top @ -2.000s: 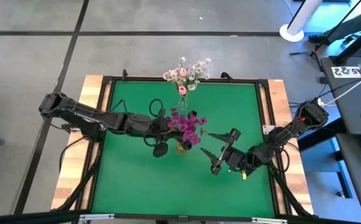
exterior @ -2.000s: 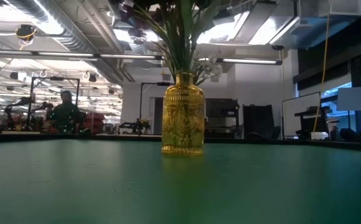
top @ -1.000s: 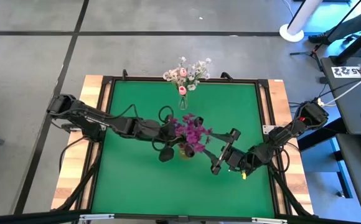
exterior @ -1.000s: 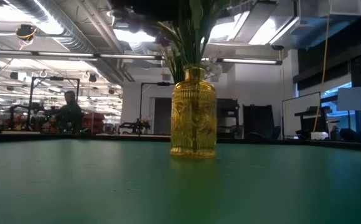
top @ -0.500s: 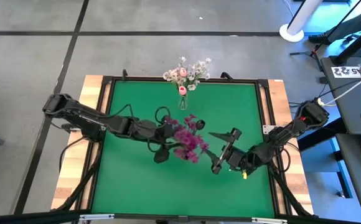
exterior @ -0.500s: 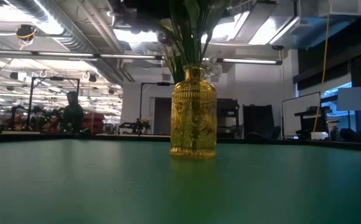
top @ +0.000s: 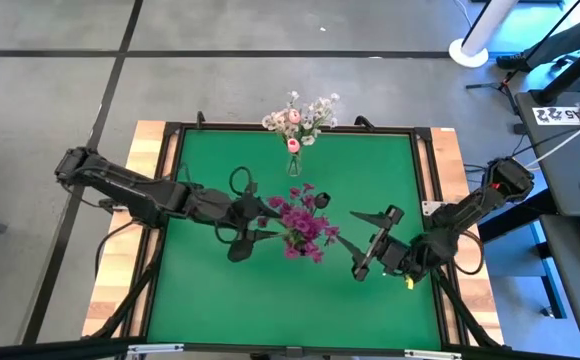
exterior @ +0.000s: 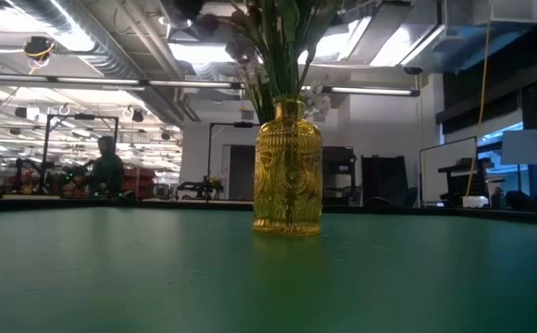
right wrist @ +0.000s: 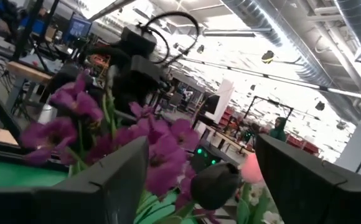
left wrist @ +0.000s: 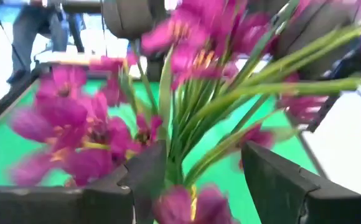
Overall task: Sort flowers into vase by color
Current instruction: Return to Home Position
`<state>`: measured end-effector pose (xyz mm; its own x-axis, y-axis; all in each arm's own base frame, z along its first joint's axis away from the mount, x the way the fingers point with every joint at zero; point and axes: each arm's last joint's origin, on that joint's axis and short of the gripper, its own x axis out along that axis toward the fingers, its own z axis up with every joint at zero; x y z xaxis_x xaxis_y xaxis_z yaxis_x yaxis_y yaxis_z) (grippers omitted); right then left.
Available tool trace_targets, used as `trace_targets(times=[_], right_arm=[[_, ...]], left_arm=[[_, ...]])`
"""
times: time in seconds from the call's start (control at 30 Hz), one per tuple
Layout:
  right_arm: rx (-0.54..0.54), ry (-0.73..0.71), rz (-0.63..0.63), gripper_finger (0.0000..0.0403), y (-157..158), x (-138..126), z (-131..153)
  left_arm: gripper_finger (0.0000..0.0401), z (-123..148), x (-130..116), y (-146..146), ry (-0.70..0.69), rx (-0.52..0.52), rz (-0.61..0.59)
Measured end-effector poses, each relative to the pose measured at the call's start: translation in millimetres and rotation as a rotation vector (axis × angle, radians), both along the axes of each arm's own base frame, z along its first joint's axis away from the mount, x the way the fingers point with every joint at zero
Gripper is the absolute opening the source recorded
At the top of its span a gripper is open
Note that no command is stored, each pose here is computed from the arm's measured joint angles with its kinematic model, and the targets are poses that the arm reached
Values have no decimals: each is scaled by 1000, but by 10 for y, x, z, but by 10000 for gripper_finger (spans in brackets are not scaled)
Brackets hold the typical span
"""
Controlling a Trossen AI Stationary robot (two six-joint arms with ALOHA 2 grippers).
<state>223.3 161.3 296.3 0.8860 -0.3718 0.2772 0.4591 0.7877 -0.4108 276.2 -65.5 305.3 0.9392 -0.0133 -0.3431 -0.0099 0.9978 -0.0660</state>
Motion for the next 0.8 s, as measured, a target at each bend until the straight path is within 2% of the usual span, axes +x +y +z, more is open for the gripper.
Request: trace_targets(times=[0.23, 0.47, 0.53, 0.63, 0.7, 0.8], right_arm=[[55, -8, -39, 294, -83, -131, 162], [90, 40, -44, 281, -282, -233, 300], [121, 63, -37, 267, -401, -257, 321], [192, 115, 52, 242, -653, -292, 309], [255, 161, 126, 224, -844, -322, 287], [343, 206, 149, 198, -1138, -390, 263]], left_arm=[[206, 307, -317, -25, -104, -10, -16], [206, 572, -763, 2, -180, 99, 47], [206, 611, -887, 59, -178, 139, 130], [206, 593, -999, 168, -126, 207, 270], [206, 572, -1027, 229, -93, 227, 294], [206, 606, -1083, 308, -100, 242, 296]])
